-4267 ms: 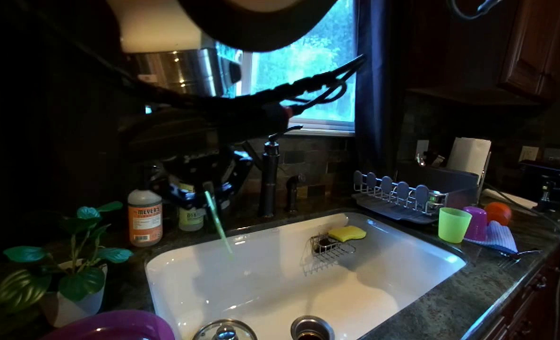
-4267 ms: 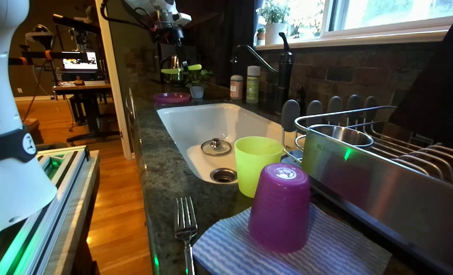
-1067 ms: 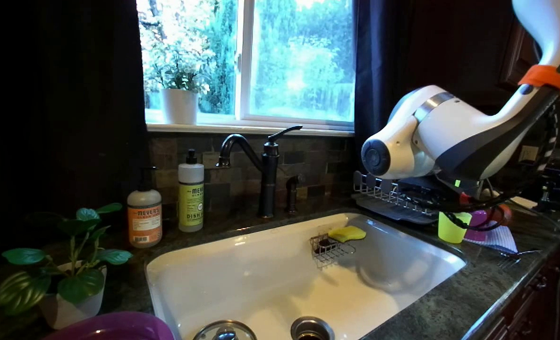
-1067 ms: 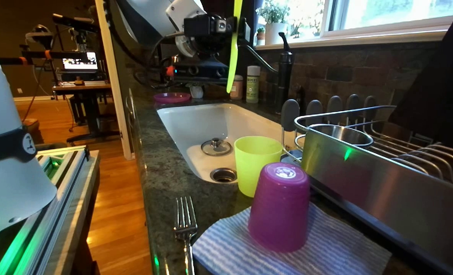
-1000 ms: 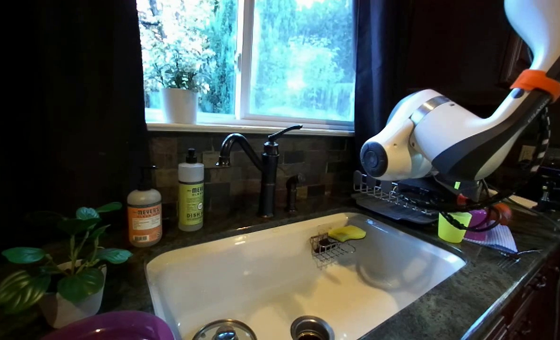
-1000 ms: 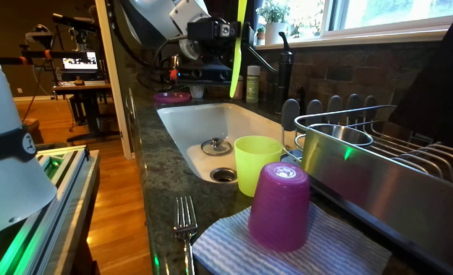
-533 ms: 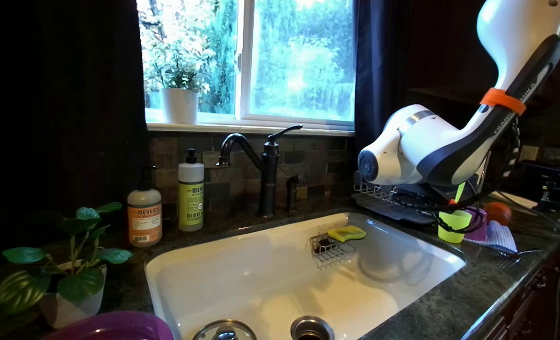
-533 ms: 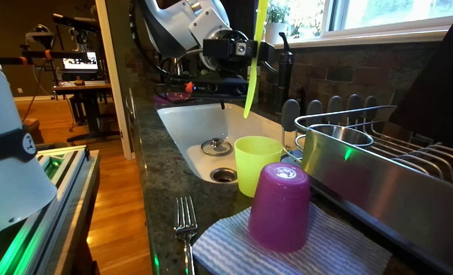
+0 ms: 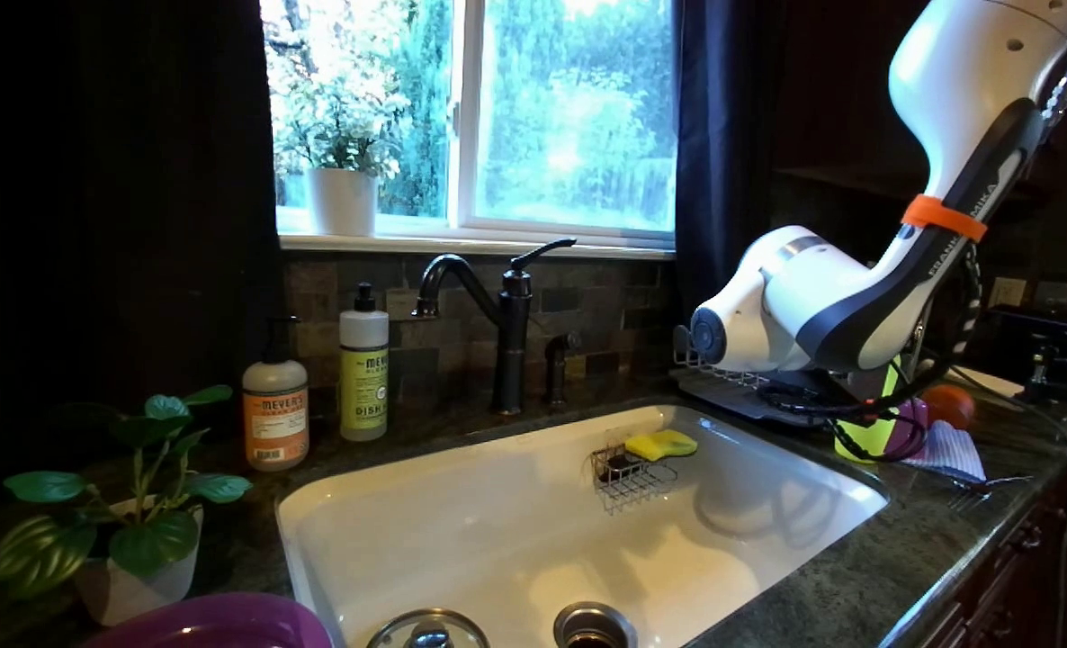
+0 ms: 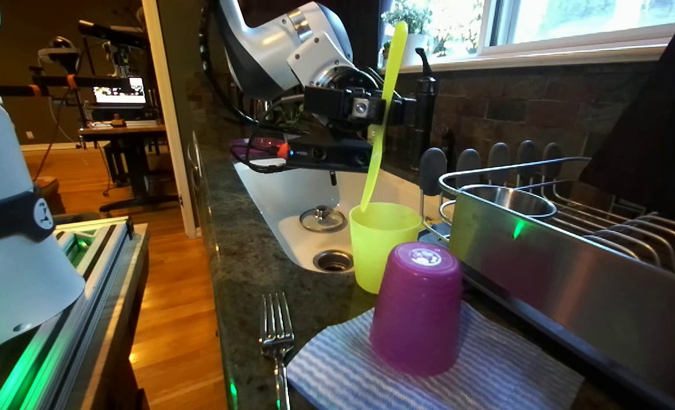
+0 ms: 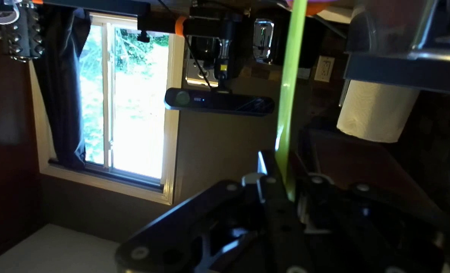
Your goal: Put the yellow knife in the yellow cup.
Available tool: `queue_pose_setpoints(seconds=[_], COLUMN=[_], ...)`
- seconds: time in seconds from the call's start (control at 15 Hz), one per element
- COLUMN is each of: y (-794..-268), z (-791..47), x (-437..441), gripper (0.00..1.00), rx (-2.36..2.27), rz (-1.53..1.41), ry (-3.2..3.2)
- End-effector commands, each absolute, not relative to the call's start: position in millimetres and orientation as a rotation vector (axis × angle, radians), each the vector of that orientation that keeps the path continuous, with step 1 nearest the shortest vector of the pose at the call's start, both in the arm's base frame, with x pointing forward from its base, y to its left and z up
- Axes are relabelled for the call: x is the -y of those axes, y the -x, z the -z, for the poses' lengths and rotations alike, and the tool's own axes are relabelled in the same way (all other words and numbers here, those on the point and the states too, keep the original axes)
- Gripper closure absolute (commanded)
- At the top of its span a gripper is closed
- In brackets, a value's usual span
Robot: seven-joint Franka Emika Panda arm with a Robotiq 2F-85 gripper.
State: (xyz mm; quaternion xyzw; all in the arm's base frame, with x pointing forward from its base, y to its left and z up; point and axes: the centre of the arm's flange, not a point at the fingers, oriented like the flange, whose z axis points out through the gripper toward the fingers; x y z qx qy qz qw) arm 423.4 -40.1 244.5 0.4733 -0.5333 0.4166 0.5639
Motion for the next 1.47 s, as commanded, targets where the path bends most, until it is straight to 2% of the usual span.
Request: queue_pose_setpoints(seconds=[0.0,0.47,1.4], y=[-432,-449,-439], z=[-227,-209,-176], x=[54,63,54], gripper=[0.98,0.98,0.98], rx=[1.295,1.304,1.209], rz=[-0.921,-0.873,-0.834], ry=[-1.16,-1.2,-1.224])
